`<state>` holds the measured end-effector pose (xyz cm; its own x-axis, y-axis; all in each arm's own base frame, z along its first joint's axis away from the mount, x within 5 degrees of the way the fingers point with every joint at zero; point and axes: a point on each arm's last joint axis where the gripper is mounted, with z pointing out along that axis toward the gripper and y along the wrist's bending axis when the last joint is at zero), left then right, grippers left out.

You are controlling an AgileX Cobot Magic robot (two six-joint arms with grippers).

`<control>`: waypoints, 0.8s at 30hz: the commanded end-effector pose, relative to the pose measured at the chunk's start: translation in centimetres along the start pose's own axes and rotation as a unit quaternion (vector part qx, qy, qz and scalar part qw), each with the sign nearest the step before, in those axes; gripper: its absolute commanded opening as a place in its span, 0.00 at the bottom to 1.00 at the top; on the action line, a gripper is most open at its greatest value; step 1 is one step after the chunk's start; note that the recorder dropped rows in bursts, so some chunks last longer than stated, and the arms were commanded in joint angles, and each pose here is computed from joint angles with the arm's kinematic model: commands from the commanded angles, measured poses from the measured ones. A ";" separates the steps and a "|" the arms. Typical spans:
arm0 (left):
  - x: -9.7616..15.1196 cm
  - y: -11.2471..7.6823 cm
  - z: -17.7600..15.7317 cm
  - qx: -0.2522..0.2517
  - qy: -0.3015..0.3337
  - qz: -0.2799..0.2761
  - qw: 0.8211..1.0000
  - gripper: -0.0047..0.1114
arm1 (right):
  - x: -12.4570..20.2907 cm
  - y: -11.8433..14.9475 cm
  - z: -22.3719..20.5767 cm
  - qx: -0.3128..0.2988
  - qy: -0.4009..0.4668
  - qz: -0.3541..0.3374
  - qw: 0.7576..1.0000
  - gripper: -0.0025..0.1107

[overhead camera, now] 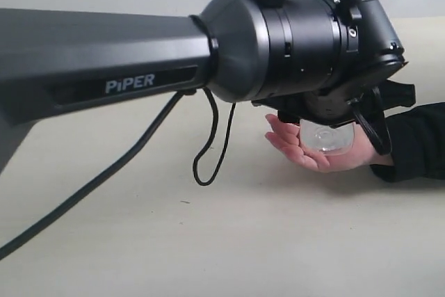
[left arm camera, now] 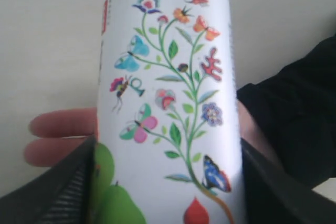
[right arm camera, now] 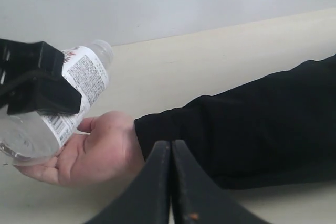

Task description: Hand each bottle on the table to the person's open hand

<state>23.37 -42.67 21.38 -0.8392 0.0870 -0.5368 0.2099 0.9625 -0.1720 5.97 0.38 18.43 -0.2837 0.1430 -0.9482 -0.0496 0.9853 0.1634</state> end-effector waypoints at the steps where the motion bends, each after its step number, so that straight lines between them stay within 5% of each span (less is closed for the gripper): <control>1: 0.9 -0.1 1.8 -0.012 0.005 0.001 1.000 0.07 | 0.1 0.0 0.1 0.001 0.000 -0.001 1.000 0.02; 5: 1.2 0.0 2.6 -0.015 0.009 -0.008 1.000 0.22 | 0.1 0.0 0.1 0.001 0.000 -0.001 1.000 0.02; 12: 1.2 -0.1 2.6 -0.010 0.007 -0.008 1.000 0.79 | 0.1 0.0 0.1 0.001 0.000 -0.001 1.000 0.02; 15: 1.2 -0.1 2.6 -0.010 0.007 -0.006 1.000 0.95 | 0.1 0.0 0.1 0.001 0.000 -0.001 1.000 0.02; 24: 0.3 0.2 0.5 -0.015 0.003 0.056 0.998 0.94 | 0.1 0.0 0.1 0.001 0.000 -0.001 1.000 0.02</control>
<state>23.57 -43.12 19.08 -0.8339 0.1585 -0.5287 0.2558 0.9598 -0.1158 5.97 0.38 18.43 -0.2837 0.1430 -0.9482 -0.0496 0.9853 0.1634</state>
